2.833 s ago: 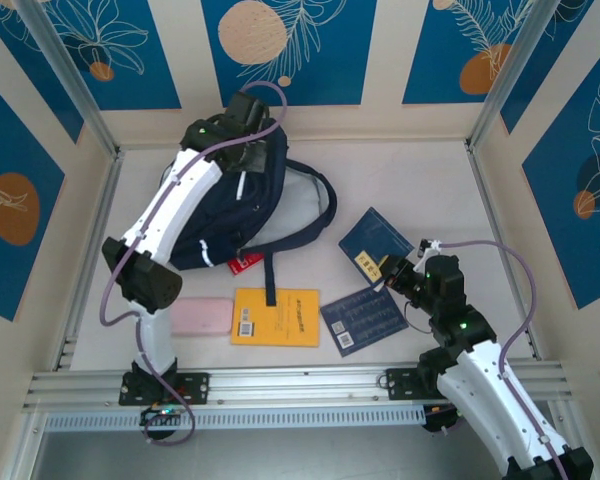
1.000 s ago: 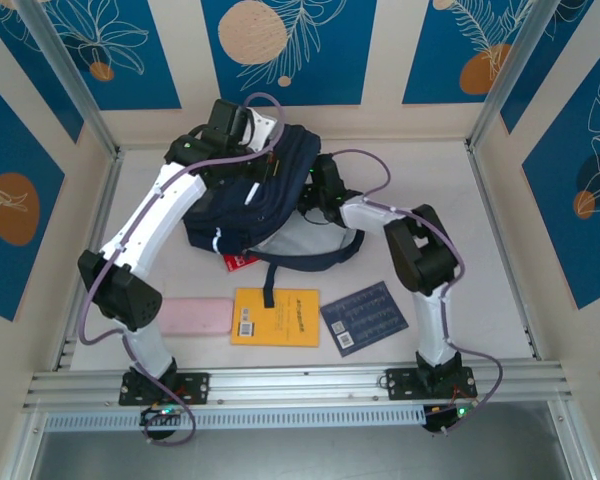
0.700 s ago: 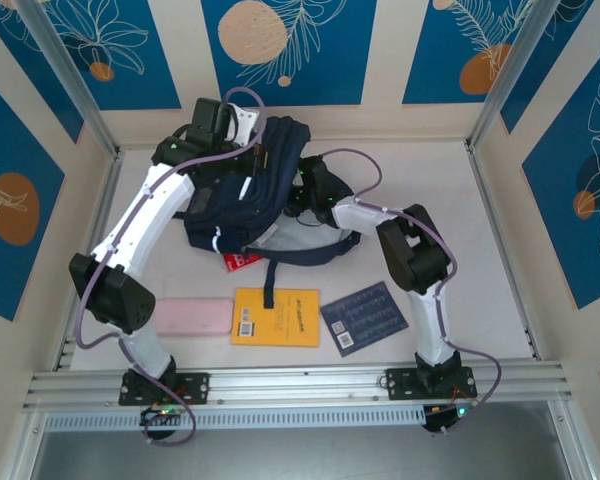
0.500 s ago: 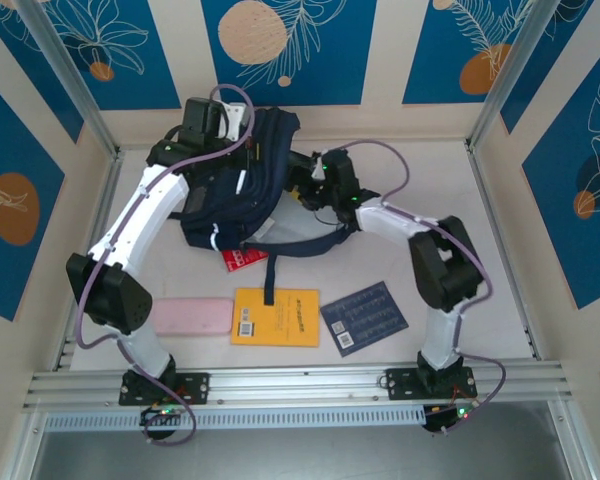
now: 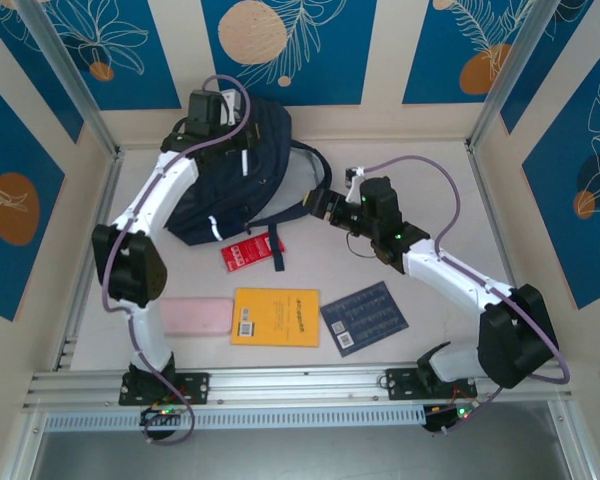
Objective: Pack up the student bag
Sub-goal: Close the student bag at the top-center of the table, then move the loose stationery to the center of the table.
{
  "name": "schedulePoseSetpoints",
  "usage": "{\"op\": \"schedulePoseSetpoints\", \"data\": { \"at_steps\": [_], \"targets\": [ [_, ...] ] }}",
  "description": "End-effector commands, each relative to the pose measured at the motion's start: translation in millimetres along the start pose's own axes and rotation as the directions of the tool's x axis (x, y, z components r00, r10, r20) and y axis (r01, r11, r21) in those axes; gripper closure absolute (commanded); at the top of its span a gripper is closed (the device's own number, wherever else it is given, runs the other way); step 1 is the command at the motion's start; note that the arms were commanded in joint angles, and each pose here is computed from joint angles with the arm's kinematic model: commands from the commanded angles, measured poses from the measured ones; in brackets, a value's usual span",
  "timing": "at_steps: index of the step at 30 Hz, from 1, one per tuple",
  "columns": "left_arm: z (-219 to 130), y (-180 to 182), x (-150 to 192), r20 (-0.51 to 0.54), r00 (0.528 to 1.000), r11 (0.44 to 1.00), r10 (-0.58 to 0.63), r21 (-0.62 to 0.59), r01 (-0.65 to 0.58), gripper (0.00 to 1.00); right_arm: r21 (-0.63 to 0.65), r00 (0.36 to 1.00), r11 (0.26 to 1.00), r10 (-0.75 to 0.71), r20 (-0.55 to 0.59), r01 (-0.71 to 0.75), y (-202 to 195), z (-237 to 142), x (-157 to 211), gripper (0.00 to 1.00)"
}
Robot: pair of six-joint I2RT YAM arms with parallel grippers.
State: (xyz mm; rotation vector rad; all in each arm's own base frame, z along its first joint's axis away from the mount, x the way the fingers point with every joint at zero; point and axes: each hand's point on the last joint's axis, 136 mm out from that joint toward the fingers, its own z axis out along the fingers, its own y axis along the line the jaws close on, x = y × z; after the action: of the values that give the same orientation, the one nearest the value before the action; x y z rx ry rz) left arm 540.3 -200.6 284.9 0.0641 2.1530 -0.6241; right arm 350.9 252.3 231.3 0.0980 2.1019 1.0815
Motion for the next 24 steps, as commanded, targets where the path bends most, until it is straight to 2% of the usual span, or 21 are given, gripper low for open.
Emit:
{"op": "schedulePoseSetpoints", "data": {
  "at_steps": [1,3,5,10,14,17,20,22,24],
  "targets": [
    [-11,-31,-21,0.053,0.998,0.986,-0.024,0.168,0.015,0.51,0.046,0.999,0.997,-0.054,0.006,0.054,-13,-14,10,0.29],
    [-17,-33,-10,0.049,0.997,0.980,-0.053,0.196,0.043,0.38,0.064,0.999,0.996,-0.054,-0.001,0.054,-22,-19,18,0.30],
    [-29,-34,-4,0.056,0.996,0.977,-0.074,0.204,0.062,0.30,0.074,0.998,0.996,-0.058,-0.007,0.059,-28,-23,24,0.29],
    [-61,-29,27,0.033,0.992,0.976,-0.122,0.184,0.114,0.28,0.077,0.998,0.995,-0.067,-0.022,0.068,-37,-29,38,0.29],
    [-86,2,67,0.046,0.983,0.983,-0.177,0.056,0.174,0.27,0.071,0.997,0.994,-0.075,-0.033,0.077,-38,-32,47,0.30],
    [-93,25,110,0.008,0.968,0.968,-0.249,-0.025,0.249,0.27,0.070,0.995,0.993,-0.091,-0.046,0.094,-37,-34,54,0.31],
    [-85,47,159,-0.072,0.923,0.922,-0.378,-0.118,0.369,0.22,0.080,0.992,0.991,-0.100,-0.072,0.106,-39,-33,64,0.33],
    [-81,70,191,-0.135,0.891,0.884,-0.434,-0.256,0.392,0.22,0.087,0.992,0.992,-0.088,-0.088,0.096,-42,-32,71,0.34],
    [-78,82,215,-0.182,0.861,0.854,-0.475,-0.334,0.400,0.22,0.097,0.993,0.992,-0.069,-0.097,0.078,-47,-33,76,0.35]
  ]
}}
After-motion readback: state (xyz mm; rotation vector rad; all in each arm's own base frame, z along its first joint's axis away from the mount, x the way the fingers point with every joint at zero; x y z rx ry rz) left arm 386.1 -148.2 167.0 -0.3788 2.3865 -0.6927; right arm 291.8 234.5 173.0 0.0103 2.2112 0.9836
